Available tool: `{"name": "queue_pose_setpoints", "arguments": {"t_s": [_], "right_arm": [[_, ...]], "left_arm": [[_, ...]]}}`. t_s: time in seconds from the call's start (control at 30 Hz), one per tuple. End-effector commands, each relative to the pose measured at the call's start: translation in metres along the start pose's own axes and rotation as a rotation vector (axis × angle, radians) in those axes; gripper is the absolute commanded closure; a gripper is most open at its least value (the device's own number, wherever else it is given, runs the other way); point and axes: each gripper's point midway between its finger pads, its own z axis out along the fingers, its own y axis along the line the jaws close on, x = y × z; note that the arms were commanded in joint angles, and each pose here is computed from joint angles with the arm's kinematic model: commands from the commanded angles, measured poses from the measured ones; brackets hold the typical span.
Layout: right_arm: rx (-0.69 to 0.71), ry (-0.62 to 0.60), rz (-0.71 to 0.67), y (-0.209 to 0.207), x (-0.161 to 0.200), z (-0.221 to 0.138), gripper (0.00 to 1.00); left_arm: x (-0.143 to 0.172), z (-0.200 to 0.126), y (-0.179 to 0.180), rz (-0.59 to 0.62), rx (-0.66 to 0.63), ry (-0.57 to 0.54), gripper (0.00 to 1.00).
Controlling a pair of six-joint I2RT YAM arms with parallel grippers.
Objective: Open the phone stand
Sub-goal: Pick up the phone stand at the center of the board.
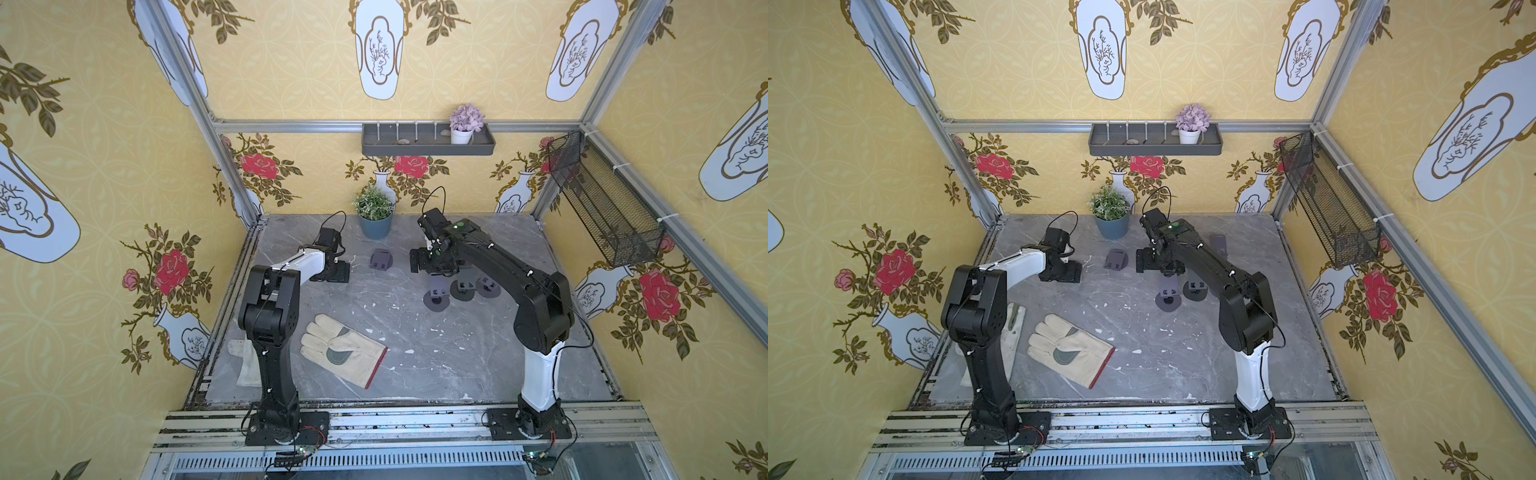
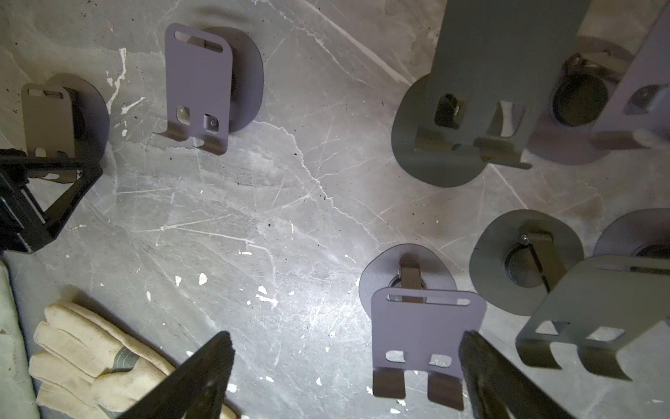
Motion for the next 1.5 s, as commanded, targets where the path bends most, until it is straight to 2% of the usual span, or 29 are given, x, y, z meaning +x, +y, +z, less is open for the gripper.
{"name": "queue_pose_setpoints", "arguments": {"t_s": [0.0, 0.2, 0.27, 0.33, 0.43, 0.47, 0.7, 0.87, 1.03, 1.2, 1.33, 1.47], "right_arm": [[0.021, 0.0, 0.0, -0.004, -0.001, 0.0, 0.02], [0.029, -0.003, 0.002, -0.007, -0.005, 0.0, 0.02], [0.03, -0.002, 0.0, -0.006, -0.006, 0.0, 0.02], [0.028, -0.005, -0.002, -0.005, -0.008, 0.0, 0.02], [0.025, -0.012, -0.003, -0.003, -0.011, -0.001, 0.02], [0.023, -0.014, -0.002, -0.002, -0.013, -0.001, 0.02], [-0.05, -0.046, -0.002, 0.014, -0.02, -0.01, 0.02], [-0.158, -0.074, -0.015, 0.043, -0.022, -0.019, 0.02], [-0.243, -0.08, -0.03, 0.07, -0.018, -0.021, 0.02], [-0.322, -0.078, -0.024, 0.093, -0.016, -0.023, 0.01], [-0.366, -0.082, -0.03, 0.107, -0.013, -0.025, 0.07], [-0.404, -0.083, -0.031, 0.116, -0.012, -0.028, 0.23]], "left_arm": [[-0.002, 0.006, -0.001, 0.017, 0.009, 0.003, 0.19], [-0.001, 0.012, -0.003, 0.02, 0.014, 0.006, 0.33], [0.001, 0.014, -0.003, 0.022, 0.019, 0.012, 0.44], [0.003, 0.015, -0.004, 0.021, 0.024, 0.017, 0.48], [0.004, 0.013, -0.006, 0.019, 0.035, 0.01, 0.66], [0.005, 0.013, -0.006, 0.016, 0.04, 0.01, 0.68], [0.003, -0.004, -0.022, -0.005, 0.14, -0.021, 0.68], [0.0, -0.029, -0.053, -0.016, 0.335, -0.064, 0.68], [-0.004, -0.067, -0.088, 0.023, 0.569, -0.138, 0.67], [-0.002, -0.1, -0.109, 0.029, 0.746, -0.197, 0.67], [0.002, -0.122, -0.121, 0.026, 0.852, -0.24, 0.67], [0.01, -0.136, -0.128, 0.035, 0.914, -0.266, 0.67]]}}
